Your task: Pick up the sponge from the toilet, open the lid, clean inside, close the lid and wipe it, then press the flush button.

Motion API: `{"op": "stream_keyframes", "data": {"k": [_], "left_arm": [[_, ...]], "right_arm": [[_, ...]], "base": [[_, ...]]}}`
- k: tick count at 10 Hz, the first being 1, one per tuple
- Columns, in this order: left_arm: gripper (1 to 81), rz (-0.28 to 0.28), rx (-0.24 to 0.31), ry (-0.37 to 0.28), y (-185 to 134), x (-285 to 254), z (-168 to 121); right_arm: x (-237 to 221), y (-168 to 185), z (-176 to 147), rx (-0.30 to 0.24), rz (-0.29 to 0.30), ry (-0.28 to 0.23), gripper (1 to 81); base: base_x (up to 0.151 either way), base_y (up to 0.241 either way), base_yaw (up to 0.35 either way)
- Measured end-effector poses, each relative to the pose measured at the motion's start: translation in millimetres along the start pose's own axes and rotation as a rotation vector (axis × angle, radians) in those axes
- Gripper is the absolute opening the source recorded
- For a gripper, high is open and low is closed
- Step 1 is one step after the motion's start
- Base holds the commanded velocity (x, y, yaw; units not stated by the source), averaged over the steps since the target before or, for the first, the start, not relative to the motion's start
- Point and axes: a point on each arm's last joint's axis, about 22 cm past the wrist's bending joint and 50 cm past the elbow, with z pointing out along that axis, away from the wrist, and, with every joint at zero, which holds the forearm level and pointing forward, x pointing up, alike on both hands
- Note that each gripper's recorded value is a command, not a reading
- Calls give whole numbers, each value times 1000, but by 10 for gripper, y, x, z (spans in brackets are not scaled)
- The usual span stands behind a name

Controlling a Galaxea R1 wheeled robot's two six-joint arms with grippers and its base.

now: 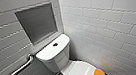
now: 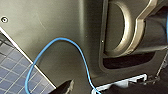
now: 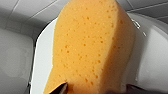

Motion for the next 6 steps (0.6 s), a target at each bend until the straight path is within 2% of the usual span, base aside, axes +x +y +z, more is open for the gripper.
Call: {"op": "stream_keyframes", "data": {"k": [4, 6], "left_arm": [[811, -18, -1, -12, 17, -25, 6], [811, -30, 0, -31, 18, -68, 6]], "right_arm": [[-131, 46, -71, 65, -52, 43, 811], [-157, 87, -79, 74, -84, 55, 811]], "base": [[0, 0, 0], [0, 0, 0]]}}
